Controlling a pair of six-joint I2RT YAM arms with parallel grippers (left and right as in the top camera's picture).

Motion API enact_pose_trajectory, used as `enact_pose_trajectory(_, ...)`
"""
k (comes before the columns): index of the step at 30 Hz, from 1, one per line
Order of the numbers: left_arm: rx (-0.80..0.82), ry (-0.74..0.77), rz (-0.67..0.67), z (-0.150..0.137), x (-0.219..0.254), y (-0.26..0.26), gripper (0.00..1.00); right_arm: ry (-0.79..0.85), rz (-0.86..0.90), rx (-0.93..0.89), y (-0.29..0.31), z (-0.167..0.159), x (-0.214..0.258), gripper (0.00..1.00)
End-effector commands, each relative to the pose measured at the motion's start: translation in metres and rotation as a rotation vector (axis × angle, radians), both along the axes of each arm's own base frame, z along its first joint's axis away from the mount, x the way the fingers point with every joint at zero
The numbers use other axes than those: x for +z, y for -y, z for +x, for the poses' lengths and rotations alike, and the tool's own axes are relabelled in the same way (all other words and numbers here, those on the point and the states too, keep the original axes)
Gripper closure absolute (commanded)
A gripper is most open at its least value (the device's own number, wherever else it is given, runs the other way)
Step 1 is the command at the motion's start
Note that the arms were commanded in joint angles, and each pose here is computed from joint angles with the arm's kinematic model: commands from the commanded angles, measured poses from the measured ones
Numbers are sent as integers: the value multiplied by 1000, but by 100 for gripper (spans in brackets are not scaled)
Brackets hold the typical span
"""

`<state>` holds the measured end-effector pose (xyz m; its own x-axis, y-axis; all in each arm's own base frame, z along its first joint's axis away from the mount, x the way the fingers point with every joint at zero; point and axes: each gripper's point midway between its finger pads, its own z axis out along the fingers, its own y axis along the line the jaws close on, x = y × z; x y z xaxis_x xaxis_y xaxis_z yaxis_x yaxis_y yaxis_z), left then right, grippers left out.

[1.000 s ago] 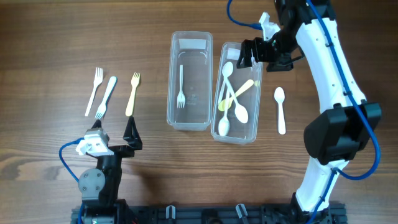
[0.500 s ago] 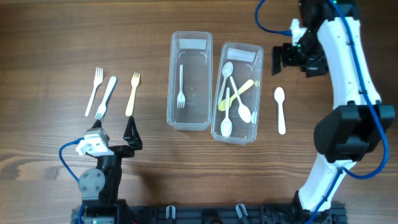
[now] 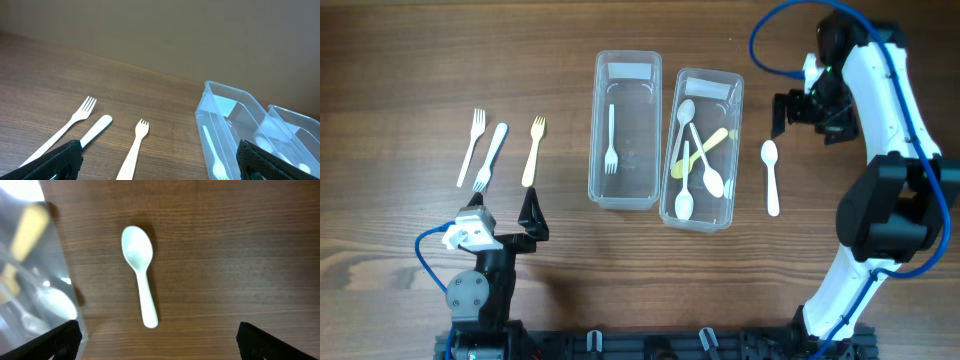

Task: Pack container
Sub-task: 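Move the right gripper to the last white spoon and grasp it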

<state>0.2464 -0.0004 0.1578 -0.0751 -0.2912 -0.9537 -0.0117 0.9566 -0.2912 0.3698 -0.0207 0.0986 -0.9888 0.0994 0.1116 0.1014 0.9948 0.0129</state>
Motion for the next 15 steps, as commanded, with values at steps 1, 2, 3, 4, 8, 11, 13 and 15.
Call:
enact_pose_trajectory(1,0,-2,9,0,-2,0,0,16,-13,17,0,-1,-1,0)
enact_pose_trajectory(2,0,-2,9,0,-2,0,0,17,-13,17,0,-1,-2,0)
enact_pose_trajectory(3,0,-2,9,0,-2,0,0,19,-13,17,0,-1,-2,0)
enact_pose_trajectory(4,0,-2,9,0,-2,0,0,23,-14,18,0,0,-3,0)
enact_pose_trajectory(8,0,-2,9,0,-2,0,0,57,-12,44,0,8,-10,0)
enact_pose_trajectory(11,0,-2,9,0,-2,0,0,61,6,47,-5,8,-20,0)
enact_pose_trajectory(13,0,-2,9,0,-2,0,0,37,8,51,-8,2,-26,0)
enact_pose_trajectory(15,0,-2,9,0,-2,0,0,26,8,56,-10,-3,-24,0)
